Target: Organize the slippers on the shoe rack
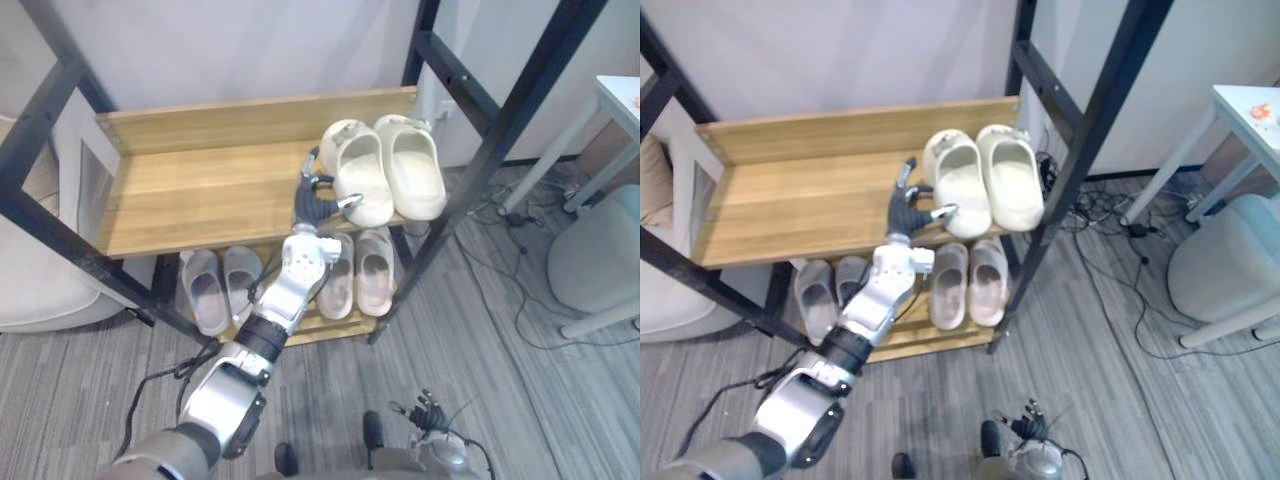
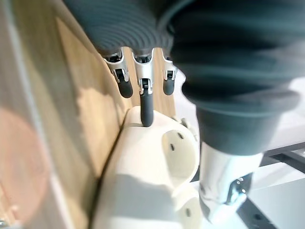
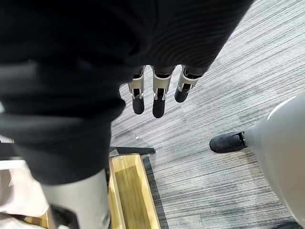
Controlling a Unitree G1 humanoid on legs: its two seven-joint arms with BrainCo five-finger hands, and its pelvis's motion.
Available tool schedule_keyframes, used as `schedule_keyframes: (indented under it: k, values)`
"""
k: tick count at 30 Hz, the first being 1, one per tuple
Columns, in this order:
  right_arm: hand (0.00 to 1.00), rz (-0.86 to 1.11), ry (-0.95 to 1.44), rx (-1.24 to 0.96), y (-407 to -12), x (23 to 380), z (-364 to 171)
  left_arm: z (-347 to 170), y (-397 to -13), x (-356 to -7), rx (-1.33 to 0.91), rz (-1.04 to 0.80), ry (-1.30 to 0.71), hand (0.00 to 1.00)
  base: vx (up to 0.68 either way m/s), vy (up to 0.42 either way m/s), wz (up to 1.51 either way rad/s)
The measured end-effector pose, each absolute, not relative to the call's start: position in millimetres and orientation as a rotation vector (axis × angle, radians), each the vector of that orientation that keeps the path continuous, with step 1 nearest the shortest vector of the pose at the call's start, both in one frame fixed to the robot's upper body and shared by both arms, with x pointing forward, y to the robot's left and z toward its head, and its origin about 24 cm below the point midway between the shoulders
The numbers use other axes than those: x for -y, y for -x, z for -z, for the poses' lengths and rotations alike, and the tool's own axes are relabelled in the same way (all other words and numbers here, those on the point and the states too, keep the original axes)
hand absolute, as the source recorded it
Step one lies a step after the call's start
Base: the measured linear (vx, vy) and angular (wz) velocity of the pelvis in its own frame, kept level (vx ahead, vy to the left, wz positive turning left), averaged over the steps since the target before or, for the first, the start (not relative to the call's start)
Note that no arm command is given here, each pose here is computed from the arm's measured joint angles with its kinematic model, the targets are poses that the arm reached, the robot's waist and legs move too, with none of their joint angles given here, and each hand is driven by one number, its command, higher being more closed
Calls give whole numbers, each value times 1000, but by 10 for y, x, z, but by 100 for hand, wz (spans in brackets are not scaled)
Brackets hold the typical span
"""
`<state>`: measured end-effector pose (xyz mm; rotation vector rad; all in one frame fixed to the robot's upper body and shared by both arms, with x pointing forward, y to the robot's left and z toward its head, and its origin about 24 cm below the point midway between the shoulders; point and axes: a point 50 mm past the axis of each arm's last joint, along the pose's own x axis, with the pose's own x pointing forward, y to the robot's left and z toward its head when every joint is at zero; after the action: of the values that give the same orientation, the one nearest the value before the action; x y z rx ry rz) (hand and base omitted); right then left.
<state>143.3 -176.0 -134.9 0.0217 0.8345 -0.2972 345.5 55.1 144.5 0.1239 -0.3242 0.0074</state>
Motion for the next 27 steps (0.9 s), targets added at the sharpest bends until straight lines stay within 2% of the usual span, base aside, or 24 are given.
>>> schedule_keyframes:
  k: [6, 8, 12, 17, 18, 21, 25, 27]
  values:
    - [0, 275, -20, -837, -1439, 1734, 1353, -1801, -3214, -428, 505, 98, -52, 0, -25, -21, 15]
    - [0, 252, -9, -858, -1435, 1701, 1382, -1886, -3000, -337, 589, 200, 2, 0, -59, -9, 19]
    - [0, 239, -3, -873, -1431, 1686, 1399, -1748, -2669, -221, 568, 379, 141, 0, -56, -9, 13]
    - [0, 219, 4, -899, -1416, 1666, 1424, -1080, -2385, -217, 275, 525, 290, 0, -48, -20, 21]
    - [0, 209, 4, -894, -1436, 1656, 1417, -697, -2331, -288, 108, 509, 307, 0, -56, -22, 19]
    - [0, 189, 14, -896, -1427, 1647, 1421, -192, -2235, -419, -103, 469, 271, 0, -60, -18, 23]
    - [0, 166, 16, -902, -1406, 1619, 1430, 630, -1952, -770, -461, 356, 143, 0, -61, -24, 15]
    - [0, 163, 14, -907, -1382, 1618, 1438, 879, -1832, -958, -575, 294, 97, 0, -19, -20, 20]
